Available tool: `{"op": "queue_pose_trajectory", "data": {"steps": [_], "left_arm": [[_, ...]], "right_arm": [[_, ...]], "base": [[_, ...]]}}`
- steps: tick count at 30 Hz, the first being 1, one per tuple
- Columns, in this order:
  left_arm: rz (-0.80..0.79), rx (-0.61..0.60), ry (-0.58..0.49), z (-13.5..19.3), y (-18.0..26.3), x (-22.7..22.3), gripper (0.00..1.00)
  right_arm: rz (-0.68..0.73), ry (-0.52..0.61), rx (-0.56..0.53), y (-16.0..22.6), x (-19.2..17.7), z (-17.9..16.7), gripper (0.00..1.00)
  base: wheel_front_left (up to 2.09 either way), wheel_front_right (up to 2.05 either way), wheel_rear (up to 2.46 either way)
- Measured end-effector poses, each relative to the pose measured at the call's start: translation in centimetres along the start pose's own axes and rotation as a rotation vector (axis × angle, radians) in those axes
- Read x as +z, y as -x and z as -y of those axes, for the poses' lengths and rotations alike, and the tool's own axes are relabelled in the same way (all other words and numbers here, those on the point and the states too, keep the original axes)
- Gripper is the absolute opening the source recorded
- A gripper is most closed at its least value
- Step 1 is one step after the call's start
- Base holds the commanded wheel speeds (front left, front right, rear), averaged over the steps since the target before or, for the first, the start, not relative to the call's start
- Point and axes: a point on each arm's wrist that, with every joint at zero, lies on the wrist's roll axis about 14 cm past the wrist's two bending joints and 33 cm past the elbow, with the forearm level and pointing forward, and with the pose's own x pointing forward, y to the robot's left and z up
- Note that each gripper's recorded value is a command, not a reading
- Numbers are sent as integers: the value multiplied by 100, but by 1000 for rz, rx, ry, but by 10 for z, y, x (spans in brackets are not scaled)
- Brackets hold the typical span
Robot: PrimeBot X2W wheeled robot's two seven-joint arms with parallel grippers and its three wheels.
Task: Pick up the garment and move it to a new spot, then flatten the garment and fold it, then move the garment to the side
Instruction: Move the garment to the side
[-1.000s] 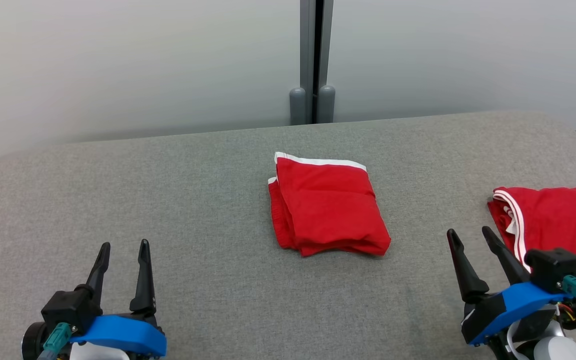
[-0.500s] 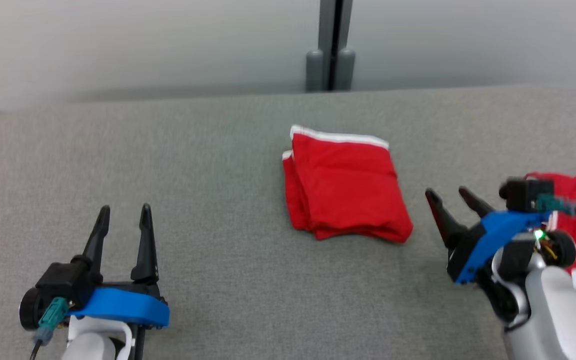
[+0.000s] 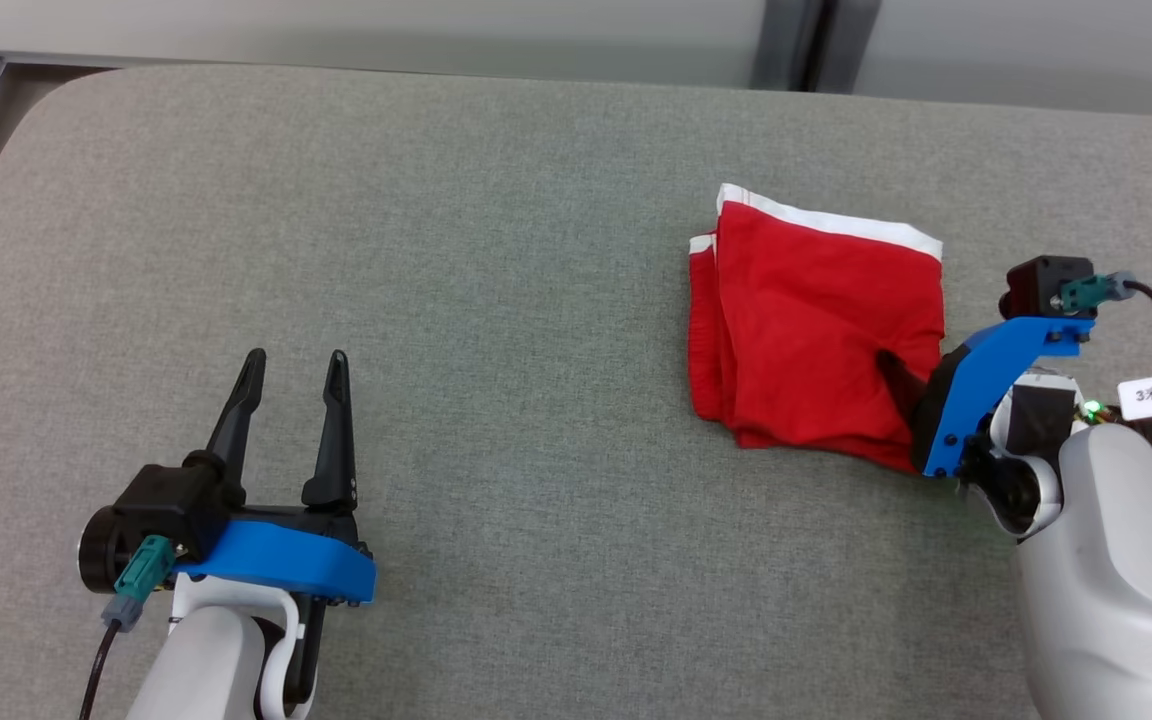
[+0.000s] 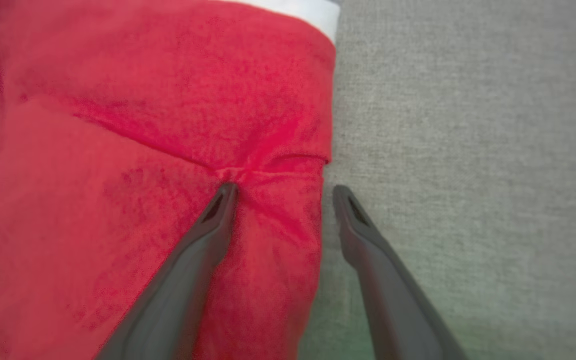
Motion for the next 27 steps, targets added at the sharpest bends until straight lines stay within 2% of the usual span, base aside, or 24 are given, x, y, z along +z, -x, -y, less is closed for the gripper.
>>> {"op": "queue_pose_trajectory", "data": {"steps": [3, 4, 5, 9, 14, 21, 24, 27], "left_arm": [[-17, 13, -2, -5, 1, -6, 100], [-19, 13, -3, -5, 0, -7, 100], [-21, 12, -3, -5, -2, -8, 100], [-22, -17, -5, 3, -9, -9, 100], [-17, -79, -1, 23, -22, -10, 100], [-19, -214, 19, 74, -42, -17, 100], [-15, -275, 23, 95, -50, -17, 100], [-9, -328, 18, 114, -55, -17, 100]], "right_arm": [[-47, -12, 25, -8, -13, -7, 100], [-50, 3, 31, -9, -12, -9, 80], [-44, 27, 43, -9, -12, -14, 0], [-43, 122, 56, -3, -12, -23, 0], [-22, 262, 31, 21, 8, -7, 0], [23, 406, -82, 87, 54, 52, 0], [5, 470, -180, 119, 60, 89, 0], [-23, 479, -267, 148, 57, 126, 0]], "base": [[0, 0, 0], [0, 0, 0], [0, 0, 0], [0, 0, 0], [0, 0, 0], [0, 0, 0], [0, 0, 0], [0, 0, 0]]}}
